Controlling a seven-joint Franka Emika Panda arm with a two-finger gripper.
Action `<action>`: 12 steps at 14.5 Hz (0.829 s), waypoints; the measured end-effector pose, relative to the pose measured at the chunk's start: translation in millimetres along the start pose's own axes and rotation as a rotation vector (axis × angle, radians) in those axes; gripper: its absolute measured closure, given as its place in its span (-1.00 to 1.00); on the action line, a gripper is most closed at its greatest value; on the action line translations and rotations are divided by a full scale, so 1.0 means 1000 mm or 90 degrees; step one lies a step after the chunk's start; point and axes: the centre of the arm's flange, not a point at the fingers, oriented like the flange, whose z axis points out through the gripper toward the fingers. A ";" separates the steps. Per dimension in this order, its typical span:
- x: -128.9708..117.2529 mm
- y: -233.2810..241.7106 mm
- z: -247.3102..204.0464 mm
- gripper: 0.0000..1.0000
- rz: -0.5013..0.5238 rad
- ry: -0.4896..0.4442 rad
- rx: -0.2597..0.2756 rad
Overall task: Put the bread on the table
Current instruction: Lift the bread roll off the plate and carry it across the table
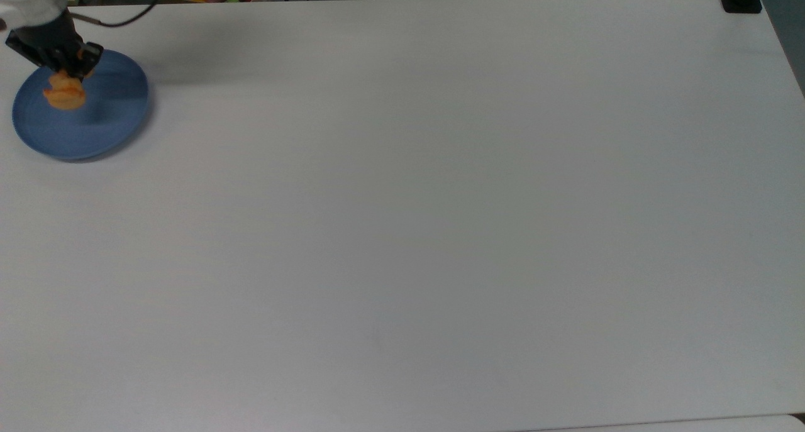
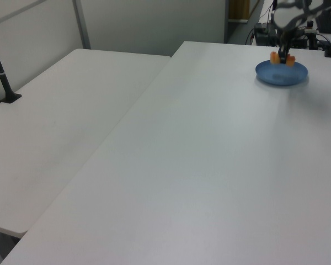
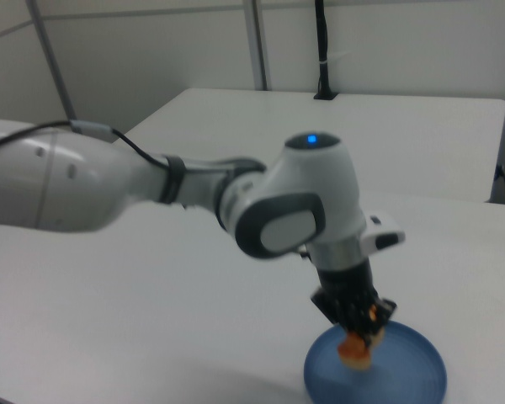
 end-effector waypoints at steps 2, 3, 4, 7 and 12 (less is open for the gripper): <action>0.002 -0.007 -0.033 0.74 0.005 0.014 0.033; 0.005 -0.016 -0.055 0.74 0.008 0.025 0.048; 0.007 -0.023 -0.069 0.74 0.013 0.033 0.054; 0.024 -0.067 -0.107 0.74 0.029 0.062 0.079; 0.047 -0.171 -0.165 0.74 0.021 0.074 0.122</action>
